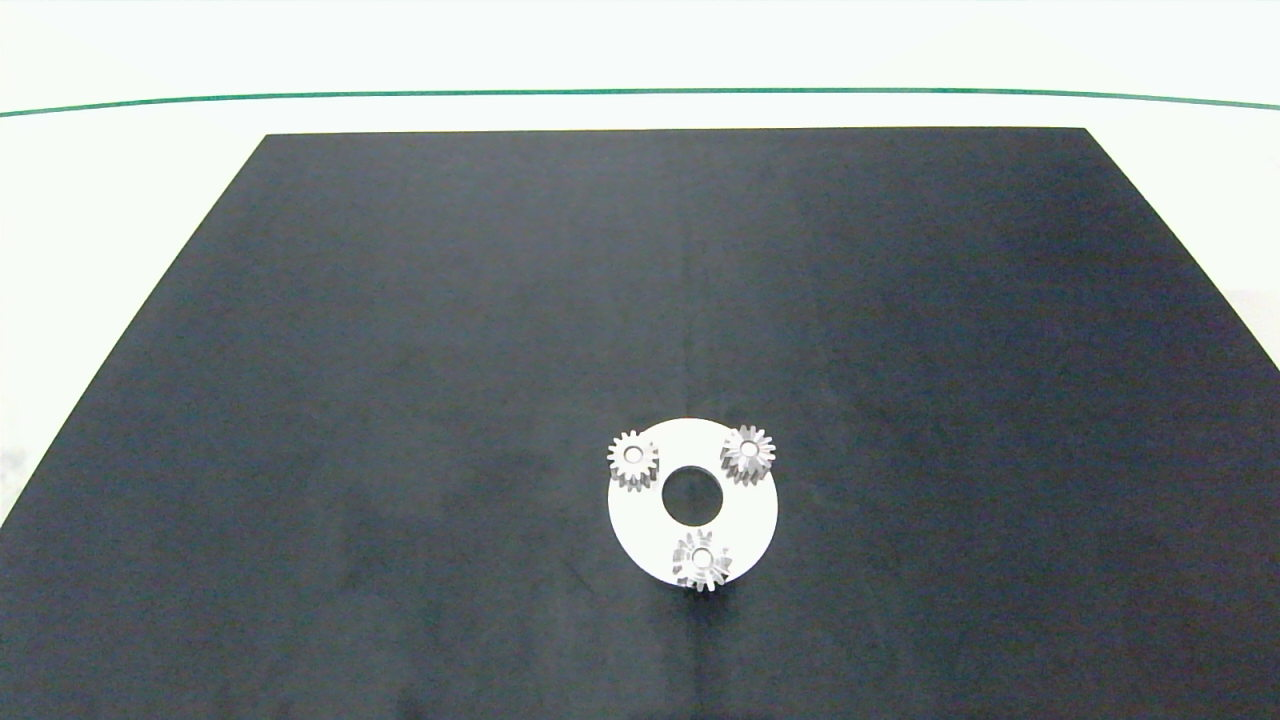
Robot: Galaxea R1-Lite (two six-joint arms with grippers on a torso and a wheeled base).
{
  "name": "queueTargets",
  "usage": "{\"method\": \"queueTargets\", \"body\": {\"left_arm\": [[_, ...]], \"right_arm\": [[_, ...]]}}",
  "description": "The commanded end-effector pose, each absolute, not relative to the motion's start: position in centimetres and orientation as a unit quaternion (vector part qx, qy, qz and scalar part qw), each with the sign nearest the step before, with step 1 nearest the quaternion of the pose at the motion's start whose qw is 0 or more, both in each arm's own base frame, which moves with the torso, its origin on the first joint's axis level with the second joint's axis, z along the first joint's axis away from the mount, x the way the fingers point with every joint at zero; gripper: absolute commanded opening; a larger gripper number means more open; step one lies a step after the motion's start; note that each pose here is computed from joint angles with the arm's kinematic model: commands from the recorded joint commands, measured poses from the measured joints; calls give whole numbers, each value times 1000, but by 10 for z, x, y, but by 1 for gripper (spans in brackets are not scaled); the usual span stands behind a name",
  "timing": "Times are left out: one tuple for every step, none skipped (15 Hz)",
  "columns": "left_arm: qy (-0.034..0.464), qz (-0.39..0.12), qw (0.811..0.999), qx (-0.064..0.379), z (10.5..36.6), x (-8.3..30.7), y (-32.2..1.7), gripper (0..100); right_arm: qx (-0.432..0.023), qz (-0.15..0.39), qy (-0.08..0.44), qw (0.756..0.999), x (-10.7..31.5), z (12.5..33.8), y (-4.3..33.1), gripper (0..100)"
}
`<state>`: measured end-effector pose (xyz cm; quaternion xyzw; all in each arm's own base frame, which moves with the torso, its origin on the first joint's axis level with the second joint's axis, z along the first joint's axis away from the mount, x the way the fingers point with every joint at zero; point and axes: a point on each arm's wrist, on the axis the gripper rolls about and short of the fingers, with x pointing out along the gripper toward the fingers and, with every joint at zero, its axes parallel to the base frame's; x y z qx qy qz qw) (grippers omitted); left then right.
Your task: Install three planetary gears onto the carrier pins
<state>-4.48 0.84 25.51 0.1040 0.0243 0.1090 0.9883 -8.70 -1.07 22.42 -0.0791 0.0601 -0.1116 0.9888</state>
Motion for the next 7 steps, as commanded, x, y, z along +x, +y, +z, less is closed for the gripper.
{"method": "queueTargets", "body": {"left_arm": [[-42, 132, 986, 91, 182, -101, 7, 100], [-27, 136, 986, 89, 170, -98, 6, 100], [-15, 134, 989, 56, 164, -93, 6, 100], [-13, 129, 991, 44, 162, -92, 6, 100], [7, 98, 994, 45, 152, -84, 5, 100], [21, 54, 997, 44, 139, -72, 3, 100], [19, 38, 998, 37, 129, -61, 2, 100]], "right_arm": [[-66, -116, 2, 991, -121, 175, -5, 100], [-63, -114, 7, 991, -119, 173, -5, 100], [-63, -112, 21, 991, -113, 168, -5, 100], [-63, -110, 33, 991, -107, 162, -5, 100], [-64, -103, 39, 992, -98, 155, -5, 100], [-64, -88, 39, 993, -83, 145, -4, 100], [-63, -79, 29, 994, -68, 134, -3, 100]]}}
